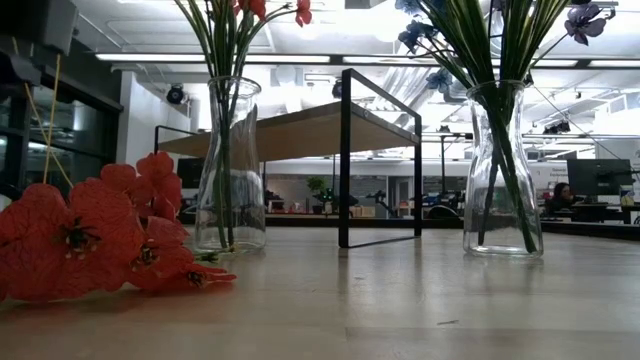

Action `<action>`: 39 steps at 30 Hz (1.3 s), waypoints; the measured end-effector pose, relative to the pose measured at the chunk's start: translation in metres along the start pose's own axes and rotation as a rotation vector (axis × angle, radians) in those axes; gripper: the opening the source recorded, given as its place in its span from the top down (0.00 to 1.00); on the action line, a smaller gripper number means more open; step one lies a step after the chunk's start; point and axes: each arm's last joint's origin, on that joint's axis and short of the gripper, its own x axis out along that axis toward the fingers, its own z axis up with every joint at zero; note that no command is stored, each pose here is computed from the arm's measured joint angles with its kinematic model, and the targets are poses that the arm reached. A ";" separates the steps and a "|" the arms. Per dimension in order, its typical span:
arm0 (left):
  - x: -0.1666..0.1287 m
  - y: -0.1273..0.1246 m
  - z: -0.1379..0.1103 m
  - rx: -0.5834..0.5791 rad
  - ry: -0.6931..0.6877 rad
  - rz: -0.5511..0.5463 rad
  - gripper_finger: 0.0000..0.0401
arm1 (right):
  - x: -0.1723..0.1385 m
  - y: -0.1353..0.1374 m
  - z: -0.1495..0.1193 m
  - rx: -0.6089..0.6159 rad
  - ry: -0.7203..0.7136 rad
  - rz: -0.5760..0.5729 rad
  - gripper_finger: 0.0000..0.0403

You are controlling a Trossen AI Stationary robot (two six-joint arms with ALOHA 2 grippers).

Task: Pick and place flowers into a vace then onto a shelf
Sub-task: Put the red flowers into the left transparent vase

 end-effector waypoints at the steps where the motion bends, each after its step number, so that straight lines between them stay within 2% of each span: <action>1: 0.001 -0.001 0.000 -0.003 -0.006 -0.008 0.28 | 0.000 0.000 0.000 0.001 -0.001 0.001 0.68; 15: 0.028 -0.004 -0.009 -0.006 -0.017 -0.138 0.28 | 0.000 0.000 0.001 0.049 -0.006 0.001 0.68; 39: 0.031 -0.004 -0.009 -0.008 -0.022 -0.137 0.28 | 0.000 0.000 0.001 0.053 -0.005 0.000 0.68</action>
